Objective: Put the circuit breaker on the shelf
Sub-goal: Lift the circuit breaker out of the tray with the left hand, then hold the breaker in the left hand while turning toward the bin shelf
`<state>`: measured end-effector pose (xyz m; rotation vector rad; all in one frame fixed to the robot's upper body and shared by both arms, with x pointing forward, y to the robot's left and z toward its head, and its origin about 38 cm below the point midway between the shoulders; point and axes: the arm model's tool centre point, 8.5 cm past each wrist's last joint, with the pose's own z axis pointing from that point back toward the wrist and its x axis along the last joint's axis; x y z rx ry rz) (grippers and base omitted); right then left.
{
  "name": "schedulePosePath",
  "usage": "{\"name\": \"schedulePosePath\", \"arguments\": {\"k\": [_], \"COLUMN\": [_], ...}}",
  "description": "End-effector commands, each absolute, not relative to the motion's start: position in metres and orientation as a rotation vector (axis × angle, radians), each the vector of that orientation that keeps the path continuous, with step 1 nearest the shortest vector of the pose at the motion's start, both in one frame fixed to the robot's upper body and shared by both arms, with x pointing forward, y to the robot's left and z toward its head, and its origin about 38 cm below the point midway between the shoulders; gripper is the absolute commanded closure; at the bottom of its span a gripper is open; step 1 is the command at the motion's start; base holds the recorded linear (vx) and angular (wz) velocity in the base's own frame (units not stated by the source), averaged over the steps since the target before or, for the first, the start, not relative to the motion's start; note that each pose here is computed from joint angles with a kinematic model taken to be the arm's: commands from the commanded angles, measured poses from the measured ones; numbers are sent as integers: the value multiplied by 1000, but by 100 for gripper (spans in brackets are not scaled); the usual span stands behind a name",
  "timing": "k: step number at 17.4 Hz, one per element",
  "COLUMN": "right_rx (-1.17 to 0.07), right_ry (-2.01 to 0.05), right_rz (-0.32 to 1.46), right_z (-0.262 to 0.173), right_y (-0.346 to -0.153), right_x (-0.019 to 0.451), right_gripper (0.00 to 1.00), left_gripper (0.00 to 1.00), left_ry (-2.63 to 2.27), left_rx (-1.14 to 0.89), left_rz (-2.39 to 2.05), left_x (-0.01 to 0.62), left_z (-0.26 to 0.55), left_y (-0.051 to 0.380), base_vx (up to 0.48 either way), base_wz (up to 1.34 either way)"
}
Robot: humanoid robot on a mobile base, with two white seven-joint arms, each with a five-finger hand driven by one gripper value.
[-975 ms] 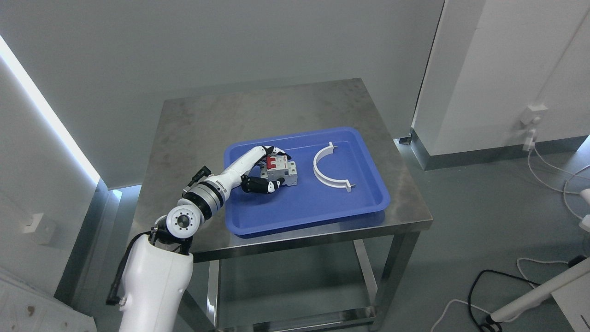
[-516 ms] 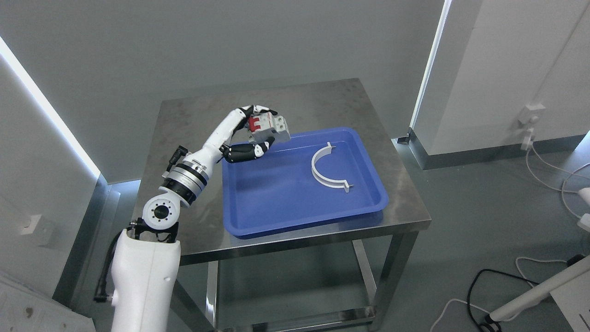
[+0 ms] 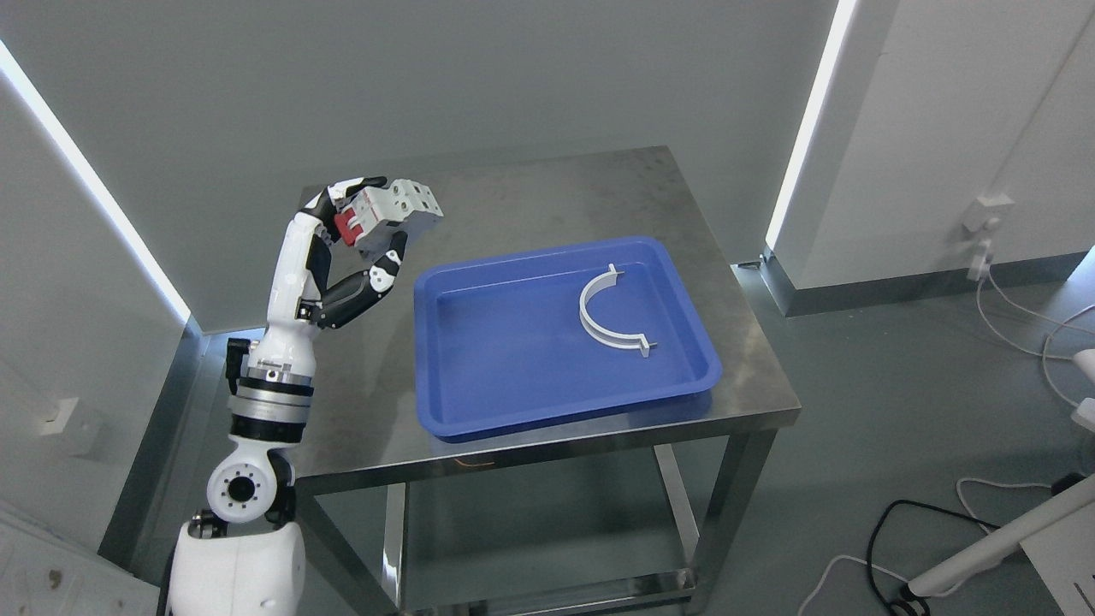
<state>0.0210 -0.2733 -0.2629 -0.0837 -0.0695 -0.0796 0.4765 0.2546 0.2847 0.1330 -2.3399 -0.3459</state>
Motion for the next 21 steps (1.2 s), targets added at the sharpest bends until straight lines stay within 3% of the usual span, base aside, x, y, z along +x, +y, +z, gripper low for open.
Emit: {"name": "schedulePosePath", "arguments": {"k": [1,21], "right_rx": [-108,-108], "right_ry": [-69,-69], "right_rz": [-78,-78], "right_z": [-262,-262], "right_y": [-285,-285], "right_x": [20,20], "right_gripper": [0,0], "left_gripper": [92,92], "left_ry": [-2381,-2236], "left_rx": [193,151], "left_rz": [-253,-134], "left_x": [422,426], "left_z": [279,291], "left_y": [288,305], "base_vx": [-17,-139], "base_wz": [-41,-63]}}
